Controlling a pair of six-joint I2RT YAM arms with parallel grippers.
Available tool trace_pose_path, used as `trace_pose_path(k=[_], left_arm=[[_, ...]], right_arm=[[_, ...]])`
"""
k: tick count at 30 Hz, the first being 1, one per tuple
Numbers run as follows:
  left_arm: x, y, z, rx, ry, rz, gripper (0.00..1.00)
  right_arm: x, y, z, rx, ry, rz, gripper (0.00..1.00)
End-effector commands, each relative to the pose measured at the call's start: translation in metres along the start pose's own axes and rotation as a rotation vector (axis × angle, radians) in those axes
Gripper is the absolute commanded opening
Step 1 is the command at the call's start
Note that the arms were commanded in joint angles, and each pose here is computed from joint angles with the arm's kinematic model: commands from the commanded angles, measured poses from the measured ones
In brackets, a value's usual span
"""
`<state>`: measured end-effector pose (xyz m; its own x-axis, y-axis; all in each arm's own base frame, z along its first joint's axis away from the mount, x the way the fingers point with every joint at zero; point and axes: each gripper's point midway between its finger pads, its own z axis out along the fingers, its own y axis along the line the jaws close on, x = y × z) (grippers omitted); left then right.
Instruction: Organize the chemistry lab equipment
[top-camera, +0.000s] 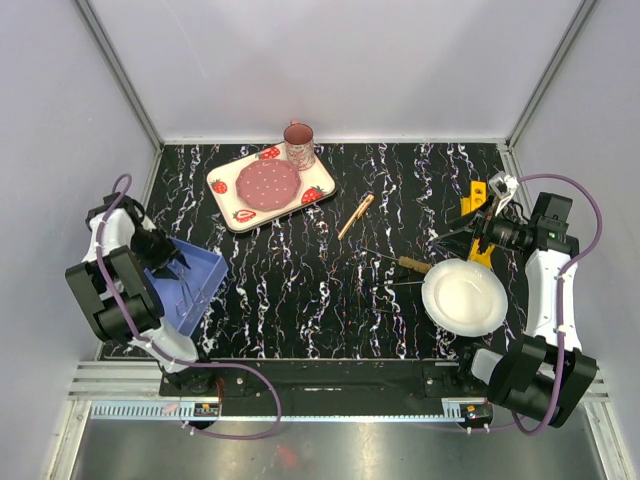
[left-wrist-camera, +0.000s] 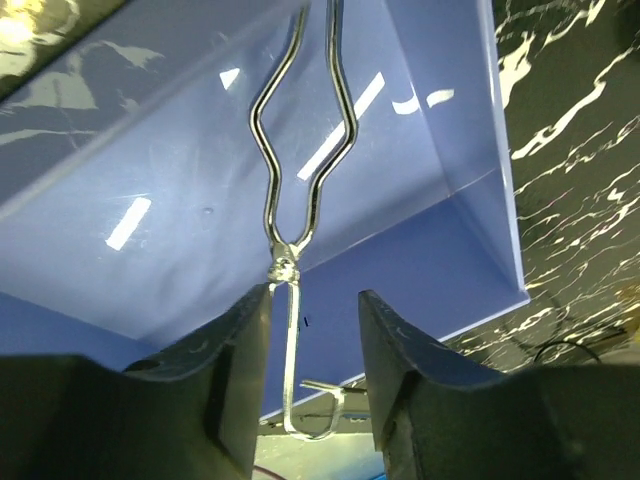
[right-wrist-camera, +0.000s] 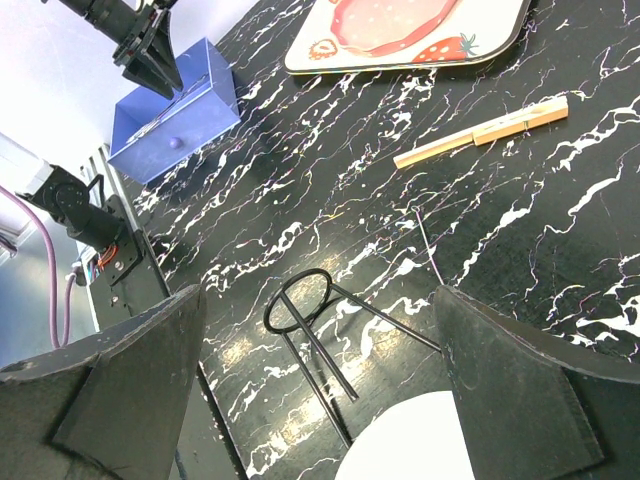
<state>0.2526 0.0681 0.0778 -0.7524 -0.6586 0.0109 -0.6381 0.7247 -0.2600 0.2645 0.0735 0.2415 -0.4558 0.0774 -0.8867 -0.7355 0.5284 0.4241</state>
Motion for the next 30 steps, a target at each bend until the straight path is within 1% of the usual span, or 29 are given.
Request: trace_pose_path(k=[1,2,3,5,6,8,10,11,12,13,14,16,19,21,24,26,30], left_arm=[[-0.035,0.001,-0.029,-0.004,-0.185,-0.015,0.45],[-0.038,-0.001,-0.039,0.003,-0.226,-0.011,0.48],[-0.042,-0.003,-0.045,0.011,-0.262,-0.006,0.52],[-0.045,-0.007,-0.062,0.021,-0.336,0.017,0.55],[-0.048,-0.01,-0.069,0.034,-0.368,0.029,0.58],[-0.046,-0.018,-0.089,0.069,-0.443,0.068,0.62],[-0.044,-0.027,-0.098,0.117,-0.492,0.102,0.78],[-0.039,-0.033,-0.112,0.15,-0.546,0.129,0.99],[-0.038,-0.037,-0.113,0.175,-0.572,0.147,0.99],[-0.032,-0.045,-0.123,0.221,-0.612,0.17,0.99],[-0.029,-0.046,-0.121,0.241,-0.627,0.174,0.99],[-0.021,-0.055,-0.132,0.298,-0.674,0.194,0.99],[-0.012,-0.062,-0.14,0.347,-0.712,0.215,0.99],[-0.007,-0.065,-0.142,0.37,-0.724,0.228,0.99],[-0.003,-0.064,-0.151,0.37,-0.783,0.238,0.99],[-0.001,-0.063,-0.158,0.373,-0.827,0.242,0.99],[0.006,-0.065,-0.162,0.394,-0.851,0.243,0.99]], right_arm=[[-0.017,0.01,-0.002,-0.029,-0.023,-0.067,1.0],[-0.017,0.01,-0.002,-0.028,-0.024,-0.07,1.0],[-0.017,0.01,-0.002,-0.029,-0.023,-0.068,1.0],[-0.016,0.01,-0.002,-0.028,-0.022,-0.07,1.0],[-0.016,0.01,-0.002,-0.028,-0.022,-0.07,1.0],[-0.015,0.01,-0.002,-0.028,-0.022,-0.075,1.0],[-0.015,0.009,-0.002,-0.023,-0.021,-0.081,1.0],[-0.015,0.01,-0.002,-0.022,-0.022,-0.085,1.0],[-0.015,0.01,-0.002,-0.022,-0.02,-0.087,1.0],[-0.015,0.01,-0.002,-0.019,-0.02,-0.094,1.0],[-0.015,0.01,-0.002,-0.019,-0.02,-0.094,1.0],[-0.014,0.011,-0.002,-0.024,-0.022,-0.103,1.0],[-0.013,0.015,-0.002,-0.042,-0.031,-0.111,1.0],[-0.011,0.016,-0.002,-0.051,-0.035,-0.117,1.0],[-0.009,0.018,-0.002,-0.056,-0.038,-0.128,1.0],[-0.008,0.017,-0.003,-0.042,-0.033,-0.129,1.0],[-0.015,0.013,-0.007,0.025,-0.016,-0.152,1.0]])
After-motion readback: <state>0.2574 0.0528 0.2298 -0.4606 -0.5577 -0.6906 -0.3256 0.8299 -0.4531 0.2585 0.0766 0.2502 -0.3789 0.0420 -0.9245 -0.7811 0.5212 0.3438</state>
